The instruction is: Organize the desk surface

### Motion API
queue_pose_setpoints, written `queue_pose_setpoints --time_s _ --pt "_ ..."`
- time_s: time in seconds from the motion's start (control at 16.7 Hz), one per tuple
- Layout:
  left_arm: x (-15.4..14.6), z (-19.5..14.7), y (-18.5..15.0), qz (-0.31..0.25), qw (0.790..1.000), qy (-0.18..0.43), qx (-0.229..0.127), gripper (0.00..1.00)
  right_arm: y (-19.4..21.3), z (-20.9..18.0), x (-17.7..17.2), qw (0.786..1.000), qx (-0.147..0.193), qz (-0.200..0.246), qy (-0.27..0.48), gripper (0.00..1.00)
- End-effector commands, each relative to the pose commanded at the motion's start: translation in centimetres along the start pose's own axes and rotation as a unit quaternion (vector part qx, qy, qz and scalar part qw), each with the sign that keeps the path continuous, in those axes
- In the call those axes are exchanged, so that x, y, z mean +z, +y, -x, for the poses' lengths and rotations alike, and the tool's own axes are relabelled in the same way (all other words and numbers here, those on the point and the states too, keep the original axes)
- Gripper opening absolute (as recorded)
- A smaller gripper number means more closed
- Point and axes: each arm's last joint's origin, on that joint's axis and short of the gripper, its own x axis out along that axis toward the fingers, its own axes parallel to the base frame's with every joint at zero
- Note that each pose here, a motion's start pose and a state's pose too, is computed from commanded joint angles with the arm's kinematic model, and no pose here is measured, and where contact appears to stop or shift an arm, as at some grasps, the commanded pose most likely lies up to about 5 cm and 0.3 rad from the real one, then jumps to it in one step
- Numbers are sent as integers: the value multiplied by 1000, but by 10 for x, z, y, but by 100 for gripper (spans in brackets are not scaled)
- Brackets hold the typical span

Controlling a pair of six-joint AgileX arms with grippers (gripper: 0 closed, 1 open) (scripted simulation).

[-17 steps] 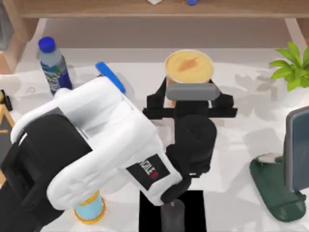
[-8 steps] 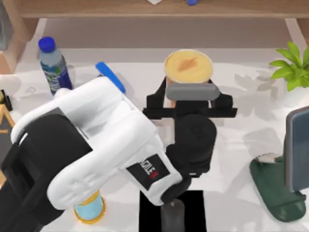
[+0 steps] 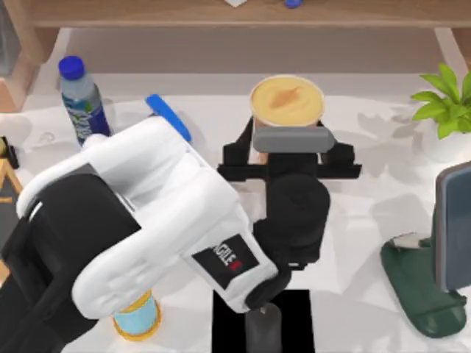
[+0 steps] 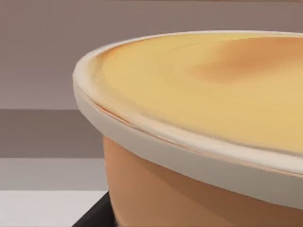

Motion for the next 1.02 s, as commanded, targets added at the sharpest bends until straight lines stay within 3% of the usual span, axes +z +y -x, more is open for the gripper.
queue_pose_setpoints --time_s 0.6,1.02 --pt "10 1 -1 -1 1000 -1 -1 0 0 0 0 1000 0 0 0 100" --pt "90 -44 15 61 996 -64 1 0 0 0 0 1000 0 0 0 100"
